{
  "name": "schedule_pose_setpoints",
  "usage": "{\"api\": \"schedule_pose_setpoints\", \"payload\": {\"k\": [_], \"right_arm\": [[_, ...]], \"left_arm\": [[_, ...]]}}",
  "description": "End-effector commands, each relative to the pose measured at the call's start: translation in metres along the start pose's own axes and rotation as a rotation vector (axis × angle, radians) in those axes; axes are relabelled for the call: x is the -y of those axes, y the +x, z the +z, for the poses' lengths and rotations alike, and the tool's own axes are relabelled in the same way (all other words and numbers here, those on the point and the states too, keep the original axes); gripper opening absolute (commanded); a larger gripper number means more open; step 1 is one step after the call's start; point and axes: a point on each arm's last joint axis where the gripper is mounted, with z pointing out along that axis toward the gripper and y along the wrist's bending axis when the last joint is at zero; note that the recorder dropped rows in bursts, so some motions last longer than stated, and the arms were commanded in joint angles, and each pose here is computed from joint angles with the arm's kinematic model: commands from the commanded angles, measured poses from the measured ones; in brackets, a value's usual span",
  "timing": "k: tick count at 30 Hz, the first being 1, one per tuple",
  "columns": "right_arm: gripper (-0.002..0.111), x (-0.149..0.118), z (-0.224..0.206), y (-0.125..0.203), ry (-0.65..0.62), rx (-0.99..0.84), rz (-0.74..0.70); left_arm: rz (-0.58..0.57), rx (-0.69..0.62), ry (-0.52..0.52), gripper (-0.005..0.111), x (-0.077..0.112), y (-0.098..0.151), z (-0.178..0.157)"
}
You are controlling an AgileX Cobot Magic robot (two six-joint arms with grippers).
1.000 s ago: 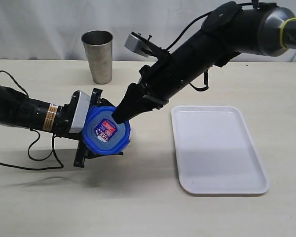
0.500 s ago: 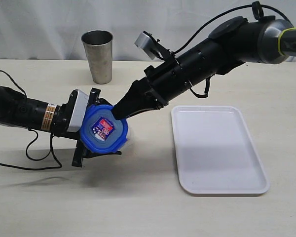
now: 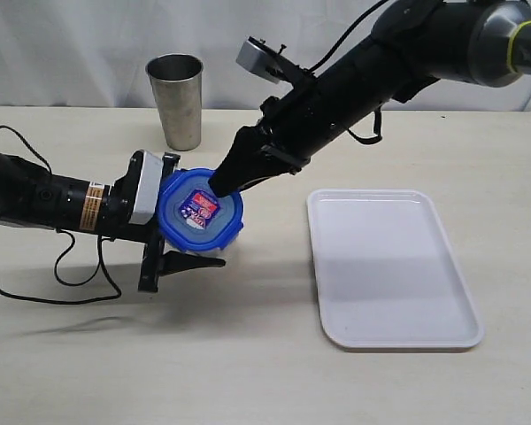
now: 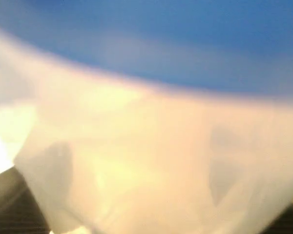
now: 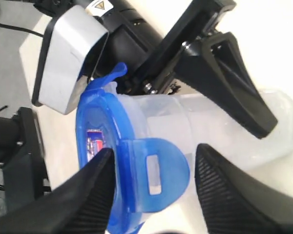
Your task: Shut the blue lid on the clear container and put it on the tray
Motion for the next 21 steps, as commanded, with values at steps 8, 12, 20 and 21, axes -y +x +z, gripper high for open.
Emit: {"api": "schedule_pose_setpoints", "payload": {"k": [8,12,20,21], "right_arm": [[0.060,-0.006,-0.019,-0.010,0.146,0.074,-0.106],[0.060,-0.012,-0.028,-0.014,0.174,0.099,-0.145],[0.054,-0.017,-0.027,-0.010,0.153,0.060,-0.161],[0.050,-0.019,-0.025,-0.009,0.147,0.039,-0.169]], "left_arm": [[-0.003,0.083,0.006,0.000,0.000,-0.012,0.001],[-0.003,0.083,0.006,0.000,0.000,-0.012,0.001],[-0.003,0.083,0.006,0.000,0.000,-0.012,0.001],[-0.003,0.083,0.006,0.000,0.000,-0.012,0.001]]}}
